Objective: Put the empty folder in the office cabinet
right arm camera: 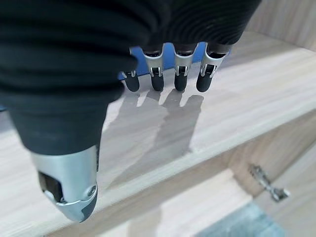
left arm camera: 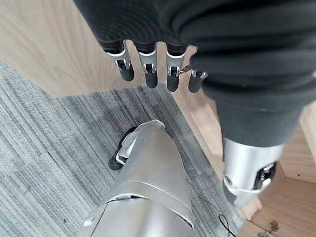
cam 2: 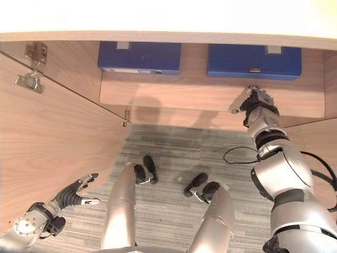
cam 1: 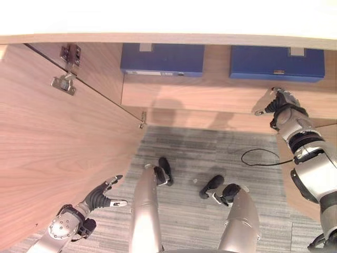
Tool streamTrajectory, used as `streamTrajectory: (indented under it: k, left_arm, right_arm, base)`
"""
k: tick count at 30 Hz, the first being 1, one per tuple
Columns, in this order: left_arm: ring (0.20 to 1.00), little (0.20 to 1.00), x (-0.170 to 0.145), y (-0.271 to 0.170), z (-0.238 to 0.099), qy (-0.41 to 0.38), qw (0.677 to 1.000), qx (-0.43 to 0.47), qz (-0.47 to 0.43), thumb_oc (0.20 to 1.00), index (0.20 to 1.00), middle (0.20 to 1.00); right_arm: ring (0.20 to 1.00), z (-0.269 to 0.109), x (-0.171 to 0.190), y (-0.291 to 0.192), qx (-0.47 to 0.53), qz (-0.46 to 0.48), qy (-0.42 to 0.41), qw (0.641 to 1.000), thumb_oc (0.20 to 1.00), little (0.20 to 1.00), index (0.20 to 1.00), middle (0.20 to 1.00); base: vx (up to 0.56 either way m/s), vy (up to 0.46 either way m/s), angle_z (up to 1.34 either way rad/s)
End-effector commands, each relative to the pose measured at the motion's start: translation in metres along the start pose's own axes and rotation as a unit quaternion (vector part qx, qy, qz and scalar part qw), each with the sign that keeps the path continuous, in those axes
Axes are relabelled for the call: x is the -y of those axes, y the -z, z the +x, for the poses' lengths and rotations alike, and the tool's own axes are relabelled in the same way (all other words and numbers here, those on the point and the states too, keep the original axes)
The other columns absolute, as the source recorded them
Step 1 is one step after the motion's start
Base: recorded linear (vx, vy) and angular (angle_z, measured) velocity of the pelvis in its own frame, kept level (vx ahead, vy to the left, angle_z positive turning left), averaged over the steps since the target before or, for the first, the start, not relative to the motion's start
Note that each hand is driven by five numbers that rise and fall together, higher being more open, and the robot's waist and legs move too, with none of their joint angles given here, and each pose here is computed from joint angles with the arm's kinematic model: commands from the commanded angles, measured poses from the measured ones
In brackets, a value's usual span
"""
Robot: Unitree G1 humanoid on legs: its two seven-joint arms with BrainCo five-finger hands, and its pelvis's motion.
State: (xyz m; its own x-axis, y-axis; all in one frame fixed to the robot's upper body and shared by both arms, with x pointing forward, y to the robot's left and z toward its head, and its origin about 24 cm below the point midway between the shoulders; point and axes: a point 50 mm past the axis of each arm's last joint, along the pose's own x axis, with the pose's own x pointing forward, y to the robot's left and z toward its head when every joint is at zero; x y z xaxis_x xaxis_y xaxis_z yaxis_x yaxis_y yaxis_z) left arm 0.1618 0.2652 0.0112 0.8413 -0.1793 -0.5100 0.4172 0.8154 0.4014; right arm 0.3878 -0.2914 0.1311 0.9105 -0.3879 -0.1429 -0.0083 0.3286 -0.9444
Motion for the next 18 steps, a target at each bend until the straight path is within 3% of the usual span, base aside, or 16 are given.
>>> streamTrajectory:
  k: [1, 5, 6, 12, 18]
  left_arm:
    - [1.000, 1.000, 0.005, -0.005, 0.002, 0.024, 1.000, 0.014, 0.010, 1.000, 1.000, 1.000]
    - [1.000, 1.000, 0.009, 0.003, 0.005, 0.036, 0.999, -0.005, 0.015, 1.000, 1.000, 1.000]
    - [1.000, 1.000, 0.017, 0.013, 0.010, 0.057, 0.998, -0.027, 0.013, 1.000, 1.000, 1.000]
    - [1.000, 1.000, 0.035, 0.036, 0.017, 0.096, 0.993, -0.074, 0.005, 1.000, 1.000, 1.000]
    - [1.000, 1.000, 0.042, 0.063, 0.015, 0.089, 0.988, -0.129, -0.011, 1.000, 1.000, 1.000]
  right_arm:
    - [1.000, -0.013, -0.066, 0.002, -0.012, 0.035, -0.123, 0.992, 1.000, 1.000, 1.000, 1.000]
    - [1.000, -0.018, -0.083, 0.004, -0.014, 0.041, -0.146, 0.988, 1.000, 1.000, 1.000, 1.000]
    - [1.000, -0.028, -0.110, 0.010, -0.025, 0.047, -0.180, 0.982, 1.000, 1.000, 1.000, 1.000]
    - [1.000, -0.052, -0.155, 0.030, -0.053, 0.044, -0.242, 0.968, 1.000, 1.000, 1.000, 1.000]
    - [1.000, -0.083, -0.199, 0.053, -0.082, 0.044, -0.303, 0.948, 1.000, 1.000, 1.000, 1.000]
  base:
    - [0.03, -0.033, 0.09]
    - [0.07, -0.042, 0.06]
    - [0.10, -0.058, 0.06]
    - [0.09, -0.047, 0.04]
    - [0.08, -0.119, 0.01]
